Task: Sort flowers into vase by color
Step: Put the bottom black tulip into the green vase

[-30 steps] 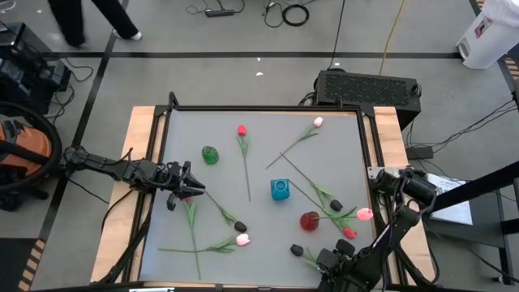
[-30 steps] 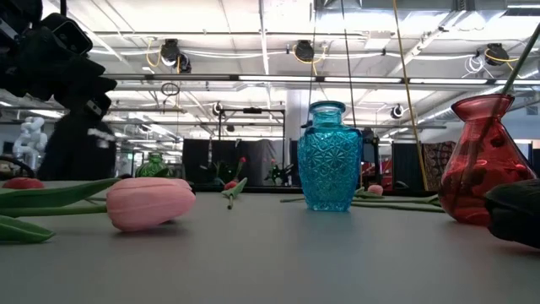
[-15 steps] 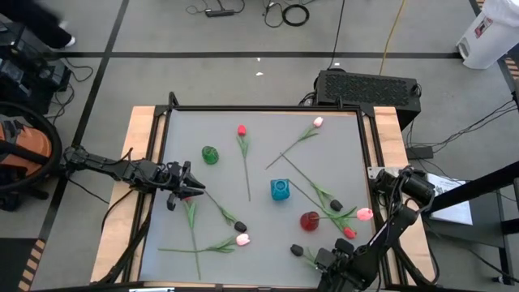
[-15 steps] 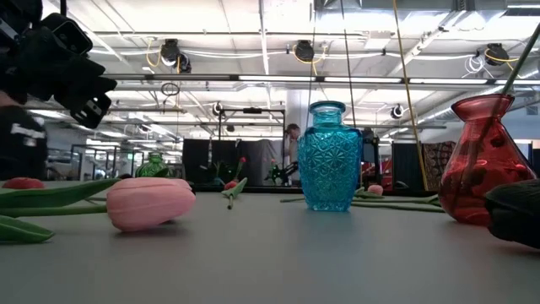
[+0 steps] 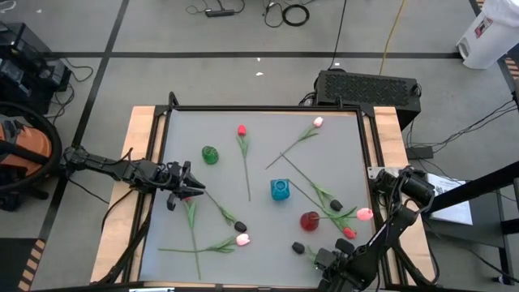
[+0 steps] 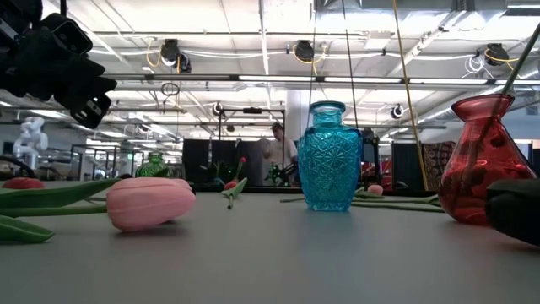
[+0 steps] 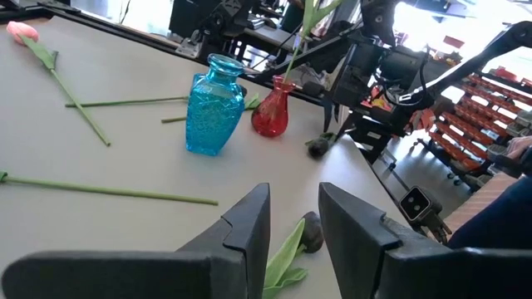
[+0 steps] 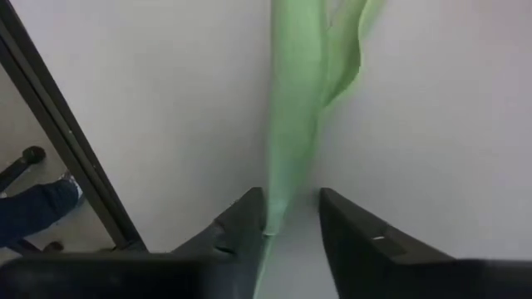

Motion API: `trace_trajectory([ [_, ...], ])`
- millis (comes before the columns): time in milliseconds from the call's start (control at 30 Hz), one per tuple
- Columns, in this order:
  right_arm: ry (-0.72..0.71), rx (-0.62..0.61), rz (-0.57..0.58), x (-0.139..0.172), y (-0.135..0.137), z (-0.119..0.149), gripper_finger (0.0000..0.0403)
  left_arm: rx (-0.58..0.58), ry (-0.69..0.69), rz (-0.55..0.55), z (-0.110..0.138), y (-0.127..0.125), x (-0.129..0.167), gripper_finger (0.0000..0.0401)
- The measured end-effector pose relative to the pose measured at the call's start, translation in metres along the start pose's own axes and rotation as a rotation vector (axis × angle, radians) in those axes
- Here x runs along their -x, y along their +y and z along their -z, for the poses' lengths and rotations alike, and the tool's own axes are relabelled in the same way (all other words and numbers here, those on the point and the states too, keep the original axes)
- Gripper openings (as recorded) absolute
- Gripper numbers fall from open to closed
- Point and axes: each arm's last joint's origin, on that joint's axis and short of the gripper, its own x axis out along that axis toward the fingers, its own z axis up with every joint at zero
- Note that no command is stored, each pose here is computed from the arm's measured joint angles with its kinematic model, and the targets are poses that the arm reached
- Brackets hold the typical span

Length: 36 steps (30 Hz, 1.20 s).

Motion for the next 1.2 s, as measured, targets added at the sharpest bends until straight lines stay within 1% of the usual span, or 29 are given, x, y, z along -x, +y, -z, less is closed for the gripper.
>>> trace_trajectory([
  [233,0.0,0.002,-0.003,-0.0001,0.0004,0.0,0.0022,0.0,0.0,0.0,0.0,0.0,0.0,0.0112],
  [300,0.002,0.007,-0.004,-0.0001,0.0005,0.0001,0.0008,0.0,0.0,0.0,0.0,0.0,0.0,0.0112],
  [800,0.025,0.024,-0.013,-0.0001,0.0011,0.0005,0.0003,0.0,0.0,0.0,-0.0001,0.0,0.0,0.0112],
  [1200,0.01,0.022,-0.038,0.0045,0.0024,-0.0003,0.0001,0.0,0.0,0.0,0.0,0.0,0.0,0.0112],
])
